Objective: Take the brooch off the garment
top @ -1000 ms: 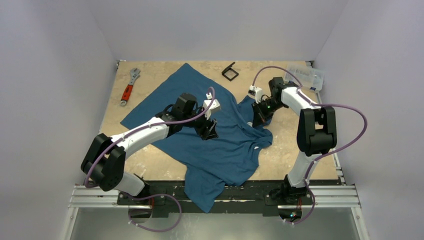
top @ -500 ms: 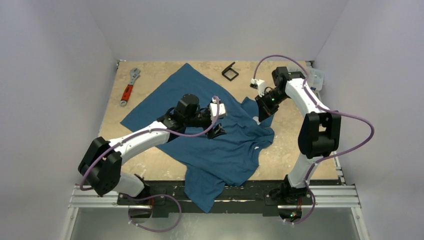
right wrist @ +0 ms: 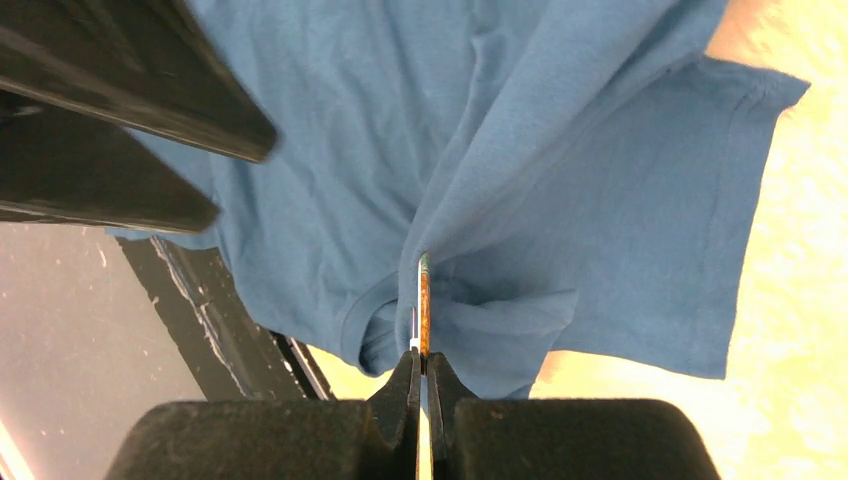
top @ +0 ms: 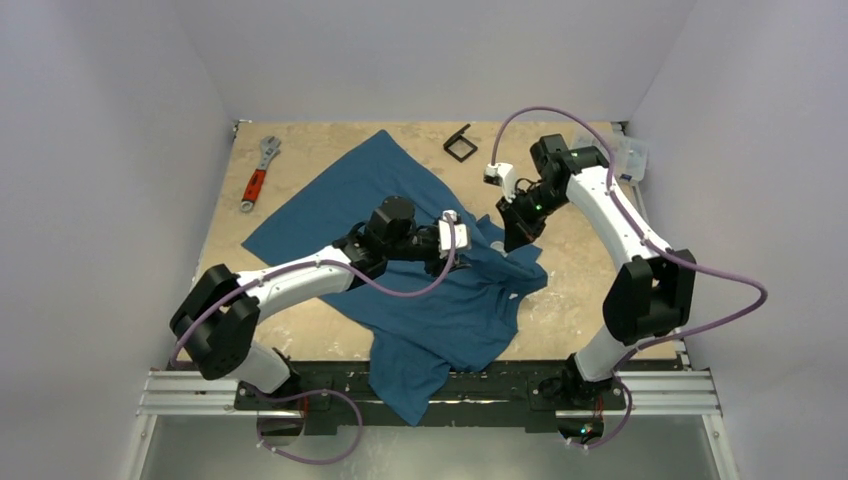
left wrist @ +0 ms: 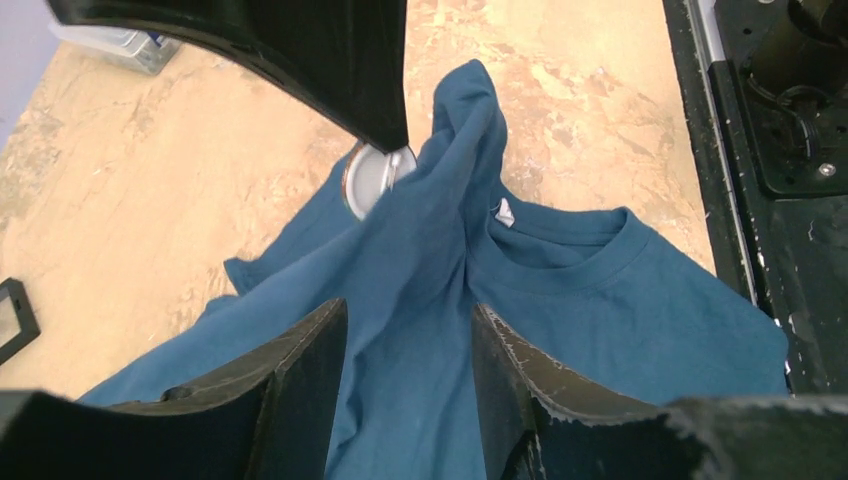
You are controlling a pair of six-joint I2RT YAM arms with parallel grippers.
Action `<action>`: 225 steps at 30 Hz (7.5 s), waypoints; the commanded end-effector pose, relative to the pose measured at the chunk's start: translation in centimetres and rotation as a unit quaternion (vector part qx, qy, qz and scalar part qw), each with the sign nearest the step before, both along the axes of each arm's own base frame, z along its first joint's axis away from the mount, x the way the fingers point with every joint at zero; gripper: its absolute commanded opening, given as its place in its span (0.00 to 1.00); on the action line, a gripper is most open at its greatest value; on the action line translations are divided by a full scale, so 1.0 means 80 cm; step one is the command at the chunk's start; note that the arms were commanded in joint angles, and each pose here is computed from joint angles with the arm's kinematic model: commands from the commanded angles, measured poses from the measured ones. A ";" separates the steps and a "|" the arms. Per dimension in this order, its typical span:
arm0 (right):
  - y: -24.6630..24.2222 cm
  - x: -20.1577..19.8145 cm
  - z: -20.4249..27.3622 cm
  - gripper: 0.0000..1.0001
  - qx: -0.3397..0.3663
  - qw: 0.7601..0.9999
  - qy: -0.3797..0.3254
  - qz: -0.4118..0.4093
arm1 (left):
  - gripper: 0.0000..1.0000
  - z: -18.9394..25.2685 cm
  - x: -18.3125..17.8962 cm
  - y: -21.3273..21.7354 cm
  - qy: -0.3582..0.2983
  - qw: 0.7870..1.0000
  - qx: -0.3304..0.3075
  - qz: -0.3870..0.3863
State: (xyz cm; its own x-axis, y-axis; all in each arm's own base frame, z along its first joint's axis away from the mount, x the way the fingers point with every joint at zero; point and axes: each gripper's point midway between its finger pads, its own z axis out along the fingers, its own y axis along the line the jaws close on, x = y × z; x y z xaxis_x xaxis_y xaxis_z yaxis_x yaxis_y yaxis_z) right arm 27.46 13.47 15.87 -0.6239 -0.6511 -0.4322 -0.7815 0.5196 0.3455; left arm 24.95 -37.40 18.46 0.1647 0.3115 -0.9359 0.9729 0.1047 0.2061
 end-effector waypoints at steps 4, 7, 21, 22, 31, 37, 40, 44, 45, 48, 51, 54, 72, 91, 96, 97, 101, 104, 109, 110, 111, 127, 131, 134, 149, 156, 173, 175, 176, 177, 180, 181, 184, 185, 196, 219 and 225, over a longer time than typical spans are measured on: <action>0.027 -0.028 0.022 0.00 0.026 0.998 -0.038 0.052 | 0.44 0.040 -0.003 -0.041 -0.027 0.998 -0.055 -0.023; 0.029 -0.030 0.027 0.00 0.032 0.997 -0.048 0.059 | 0.43 0.040 -0.001 -0.045 -0.015 0.998 -0.059 -0.013; 0.043 -0.044 0.046 0.00 0.052 0.990 -0.076 0.103 | 0.41 0.030 0.006 -0.049 -0.020 0.998 -0.055 0.013; 0.043 -0.045 0.046 0.00 0.053 0.990 -0.077 0.106 | 0.41 0.029 0.005 -0.050 -0.019 0.998 -0.054 0.010; 0.047 -0.049 0.048 0.00 0.049 0.986 -0.094 0.125 | 0.31 0.024 -0.002 -0.057 0.000 0.999 -0.050 0.001; 0.047 -0.050 0.046 0.00 0.048 0.986 -0.095 0.129 | 0.28 0.027 -0.006 -0.058 0.015 0.998 -0.054 0.002; 0.046 -0.051 0.045 0.00 0.047 0.986 -0.095 0.131 | 0.29 0.035 -0.007 -0.059 0.017 0.998 -0.060 0.001; 0.046 -0.052 0.045 0.00 0.048 0.985 -0.097 0.132 | 0.29 0.045 -0.007 -0.060 0.017 0.998 -0.066 0.000; 0.046 -0.051 0.045 0.00 0.049 0.985 -0.097 0.132 | 0.28 0.046 -0.006 -0.061 0.017 0.998 -0.067 0.000; 0.047 -0.051 0.047 0.00 0.050 0.985 -0.098 0.133 | 0.23 0.046 -0.006 -0.063 0.019 0.998 -0.066 -0.004; 0.047 -0.052 0.049 0.00 0.052 0.985 -0.100 0.133 | 0.16 0.044 -0.010 -0.065 0.024 0.998 -0.063 -0.012; 0.050 -0.054 0.053 0.00 0.060 0.984 -0.103 0.135 | 0.02 0.041 -0.014 -0.065 0.033 0.998 -0.057 -0.021; 0.037 -0.026 0.070 0.53 0.200 0.977 -0.042 -0.066 | 0.00 0.071 0.016 -0.024 0.266 0.955 -0.123 0.042; 0.068 -0.038 0.064 0.16 0.296 0.952 -0.007 -0.078 | 0.00 0.099 0.052 -0.024 0.381 0.896 -0.201 0.108; 0.076 -0.049 0.069 0.17 0.299 0.952 -0.014 -0.060 | 0.00 0.104 0.054 -0.036 0.395 0.887 -0.211 0.111; 0.076 -0.048 0.070 0.17 0.298 0.953 -0.016 -0.060 | 0.00 0.104 0.054 -0.038 0.400 0.884 -0.213 0.112; 0.074 -0.055 0.074 0.18 0.292 0.955 -0.025 -0.042 | 0.00 0.111 0.056 -0.041 0.409 0.877 -0.223 0.113; 0.066 -0.078 0.074 0.21 0.278 0.960 -0.027 -0.009 | 0.00 0.121 0.056 -0.039 0.405 0.878 -0.229 0.110; 0.052 -0.061 0.117 0.24 0.276 0.958 -0.067 -0.041 | 0.00 0.130 0.047 -0.039 0.393 0.886 -0.229 0.088; 0.049 -0.055 0.133 0.25 0.287 0.954 -0.076 -0.048 | 0.00 0.132 0.045 -0.039 0.389 0.888 -0.230 0.081; 0.047 -0.051 0.147 0.25 0.296 0.950 -0.084 -0.052 | 0.00 0.133 0.042 -0.039 0.385 0.891 -0.230 0.074; 0.030 -0.024 0.128 0.28 0.257 0.956 -0.123 -0.066 | 0.00 0.161 0.017 -0.038 0.343 0.910 -0.233 0.002; 0.032 -0.025 0.124 0.27 0.262 0.956 -0.118 -0.055 | 0.00 0.165 0.015 -0.038 0.346 0.909 -0.232 -0.005; 0.032 -0.030 0.118 0.27 0.263 0.958 -0.102 -0.050 | 0.00 0.166 0.013 -0.039 0.349 0.908 -0.233 -0.007; 0.039 -0.038 0.108 0.26 0.283 0.956 -0.071 -0.029 | 0.00 0.172 0.004 -0.044 0.351 0.907 -0.231 -0.029; 0.043 -0.041 0.116 0.27 0.297 0.952 -0.069 -0.023 | 0.00 0.170 -0.001 -0.047 0.352 0.907 -0.228 -0.035; 0.048 -0.054 0.129 0.16 0.311 0.948 -0.072 0.006 | 0.00 0.157 -0.003 -0.054 0.361 0.907 -0.212 -0.042; 0.048 -0.055 0.132 0.07 0.312 0.947 -0.074 0.009 | 0.00 0.153 -0.002 -0.054 0.362 0.908 -0.209 -0.040; 0.048 -0.055 0.133 0.03 0.312 0.947 -0.075 0.009 | 0.00 0.152 -0.002 -0.054 0.362 0.908 -0.207 -0.040; 0.048 -0.055 0.134 0.00 0.312 0.947 -0.076 0.010 | 0.00 0.151 -0.001 -0.054 0.362 0.909 -0.205 -0.038; 0.048 -0.057 0.135 0.00 0.311 0.947 -0.077 0.011 | 0.01 0.147 0.001 -0.054 0.354 0.913 -0.200 -0.032; 0.048 -0.057 0.136 0.00 0.310 0.947 -0.077 0.013 | 0.05 0.146 0.002 -0.054 0.351 0.915 -0.198 -0.029; 0.047 -0.059 0.134 0.00 0.307 0.949 -0.077 0.014 | 0.10 0.141 0.003 -0.054 0.340 0.921 -0.189 -0.027; 0.046 -0.060 0.134 0.00 0.305 0.949 -0.077 0.016 | 0.10 0.139 0.004 -0.053 0.337 0.922 -0.187 -0.027; 0.045 -0.062 0.131 0.00 0.299 0.951 -0.076 0.024 | 0.10 0.132 -0.001 -0.055 0.331 0.927 -0.173 -0.042; 0.040 -0.058 0.131 0.22 0.288 0.954 -0.076 0.034 | 0.00 0.127 0.001 -0.059 0.325 0.931 -0.155 -0.060; 0.030 -0.063 0.131 0.45 0.262 0.960 -0.095 0.036 | 0.00 0.133 0.004 -0.056 0.334 0.925 -0.172 -0.060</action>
State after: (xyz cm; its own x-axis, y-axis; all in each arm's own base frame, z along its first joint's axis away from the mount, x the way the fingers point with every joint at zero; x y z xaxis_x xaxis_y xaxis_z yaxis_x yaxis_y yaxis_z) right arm 22.70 16.16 24.93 -0.5161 -0.3442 -0.7843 -0.8554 0.2538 0.4515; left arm 24.97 -41.79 27.40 -0.5005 0.0460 -0.8645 0.8644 -0.0294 -0.5020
